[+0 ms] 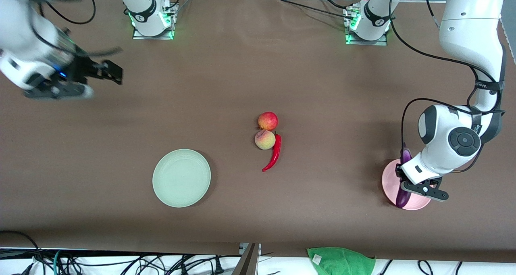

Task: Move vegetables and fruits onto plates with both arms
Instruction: 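Carry the eggplant with the left gripper while the right gripper reaches the peach, then lower the eggplant onto the pink plate while the right gripper carries the peach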

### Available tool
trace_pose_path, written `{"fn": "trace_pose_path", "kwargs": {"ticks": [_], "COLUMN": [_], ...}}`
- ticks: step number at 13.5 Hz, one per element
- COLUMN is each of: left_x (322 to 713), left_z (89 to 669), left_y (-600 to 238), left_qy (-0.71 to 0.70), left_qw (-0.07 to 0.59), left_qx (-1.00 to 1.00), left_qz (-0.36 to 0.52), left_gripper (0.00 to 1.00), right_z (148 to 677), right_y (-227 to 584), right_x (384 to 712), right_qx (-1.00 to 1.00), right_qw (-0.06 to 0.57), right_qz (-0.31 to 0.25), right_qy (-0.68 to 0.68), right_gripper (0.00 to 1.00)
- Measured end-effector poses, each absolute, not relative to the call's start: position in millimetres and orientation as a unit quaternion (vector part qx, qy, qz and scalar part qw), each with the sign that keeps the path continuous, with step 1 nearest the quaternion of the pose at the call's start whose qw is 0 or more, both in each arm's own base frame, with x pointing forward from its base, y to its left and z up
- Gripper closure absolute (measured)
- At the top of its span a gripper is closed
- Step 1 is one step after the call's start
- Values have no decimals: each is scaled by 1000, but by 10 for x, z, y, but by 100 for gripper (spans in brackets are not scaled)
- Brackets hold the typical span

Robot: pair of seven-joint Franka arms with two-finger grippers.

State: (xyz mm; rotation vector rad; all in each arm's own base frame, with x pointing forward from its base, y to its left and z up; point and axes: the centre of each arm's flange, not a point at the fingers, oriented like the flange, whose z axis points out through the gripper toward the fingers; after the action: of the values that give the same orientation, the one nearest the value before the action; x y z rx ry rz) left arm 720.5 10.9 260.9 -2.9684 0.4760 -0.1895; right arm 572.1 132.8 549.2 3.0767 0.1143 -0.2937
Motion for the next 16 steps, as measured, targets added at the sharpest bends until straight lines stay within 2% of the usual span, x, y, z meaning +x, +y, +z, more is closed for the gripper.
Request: {"fn": "trace_pose_path", "kwargs": {"ticks": [2, 4, 7, 11, 13, 16], "left_x": [7225, 7230, 7223, 7214, 7217, 7228], "left_z": [2501, 2401, 2331, 2275, 2276, 2295], "left_y": [238, 312, 332, 365, 385, 386], "left_qy": [152, 150, 150, 148, 147, 159], "left_qw": [65, 65, 64, 64, 64, 65], "left_qx": [-984, -984, -984, -985, -985, -983], "left_qz": [-72, -75, -71, -67, -68, -69], "left_gripper": [65, 65, 65, 63, 43, 14], "right_z": [5159, 5064, 4753, 3748, 3274, 2792], "right_y": [1501, 1911, 2875, 4089, 4573, 4866], "right_x": [5804, 5749, 5710, 5817, 5850, 5955], "right_qx": [991, 989, 993, 998, 996, 991], "right_qw": [34, 33, -10, -52, -69, -93], "right_qz": [-120, -119, -74, 2, 43, 93], "right_qy": [48, 79, 96, 42, 25, 19], "right_gripper": [0, 0, 0, 0, 0, 0]}}
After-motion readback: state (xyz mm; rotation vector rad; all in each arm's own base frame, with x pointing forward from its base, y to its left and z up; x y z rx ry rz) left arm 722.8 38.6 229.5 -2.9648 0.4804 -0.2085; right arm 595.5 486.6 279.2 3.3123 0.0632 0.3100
